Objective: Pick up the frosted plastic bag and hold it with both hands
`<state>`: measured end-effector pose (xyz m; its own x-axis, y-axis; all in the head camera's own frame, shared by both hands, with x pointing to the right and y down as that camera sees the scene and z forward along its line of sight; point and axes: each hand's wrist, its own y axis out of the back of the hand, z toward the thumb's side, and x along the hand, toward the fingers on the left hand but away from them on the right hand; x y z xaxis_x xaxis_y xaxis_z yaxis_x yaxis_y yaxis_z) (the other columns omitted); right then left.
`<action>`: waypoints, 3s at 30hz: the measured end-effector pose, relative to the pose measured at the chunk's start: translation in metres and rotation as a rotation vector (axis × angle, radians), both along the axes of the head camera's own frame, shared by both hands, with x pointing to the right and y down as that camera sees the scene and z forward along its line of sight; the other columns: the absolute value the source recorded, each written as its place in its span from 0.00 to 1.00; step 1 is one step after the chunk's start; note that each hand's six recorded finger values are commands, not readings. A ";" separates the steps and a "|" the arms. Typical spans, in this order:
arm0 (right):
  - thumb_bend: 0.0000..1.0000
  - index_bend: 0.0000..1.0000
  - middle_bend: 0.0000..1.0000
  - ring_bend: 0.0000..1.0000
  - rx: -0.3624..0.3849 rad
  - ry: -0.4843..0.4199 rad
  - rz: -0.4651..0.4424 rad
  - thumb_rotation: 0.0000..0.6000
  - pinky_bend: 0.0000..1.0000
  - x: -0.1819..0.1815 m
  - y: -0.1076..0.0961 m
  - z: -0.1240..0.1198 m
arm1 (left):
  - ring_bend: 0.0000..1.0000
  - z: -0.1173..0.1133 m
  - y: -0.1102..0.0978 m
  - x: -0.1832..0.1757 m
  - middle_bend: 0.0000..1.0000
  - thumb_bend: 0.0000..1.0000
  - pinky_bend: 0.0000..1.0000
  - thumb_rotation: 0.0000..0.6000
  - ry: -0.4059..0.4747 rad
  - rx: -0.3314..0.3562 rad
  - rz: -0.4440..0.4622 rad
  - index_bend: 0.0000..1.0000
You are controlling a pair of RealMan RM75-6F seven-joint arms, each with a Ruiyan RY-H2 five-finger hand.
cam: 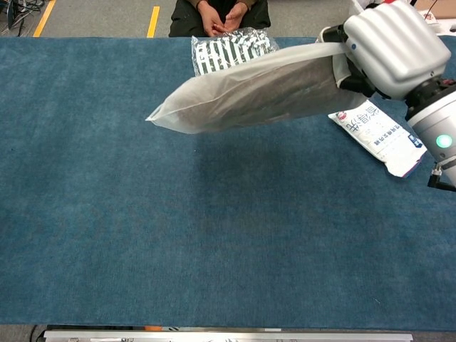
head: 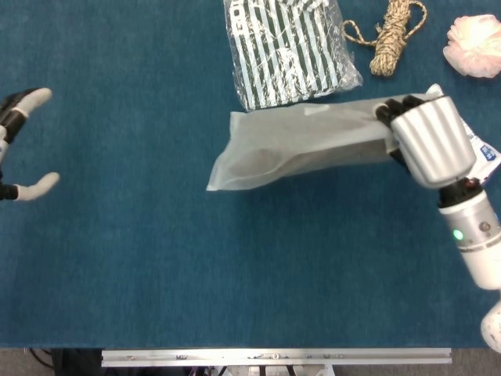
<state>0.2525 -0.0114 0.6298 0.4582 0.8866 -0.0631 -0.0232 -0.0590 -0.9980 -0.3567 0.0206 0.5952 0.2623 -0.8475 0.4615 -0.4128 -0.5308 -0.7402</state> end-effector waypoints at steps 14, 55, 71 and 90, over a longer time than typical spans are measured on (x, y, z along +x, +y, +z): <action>0.81 0.84 0.77 0.77 -0.006 -0.105 -0.016 1.00 1.00 -0.058 -0.018 -0.011 | 0.00 -0.004 -0.005 0.029 0.00 0.22 0.19 1.00 0.063 -0.077 0.062 0.00; 0.81 0.85 0.77 0.78 -0.097 -0.321 -0.021 1.00 1.00 -0.170 -0.021 -0.005 | 0.00 0.009 -0.024 0.101 0.00 0.22 0.21 1.00 0.221 -0.157 0.061 0.00; 0.79 0.85 0.75 0.76 -0.104 -0.326 -0.038 1.00 1.00 -0.170 -0.015 -0.003 | 0.64 0.018 -0.033 0.092 0.68 0.27 0.83 1.00 0.228 -0.158 -0.002 0.64; 0.36 0.04 0.22 0.18 -0.166 -0.300 -0.046 1.00 0.35 -0.143 -0.010 -0.011 | 0.75 0.019 -0.040 0.064 0.84 0.33 0.92 1.00 0.284 -0.158 -0.056 0.78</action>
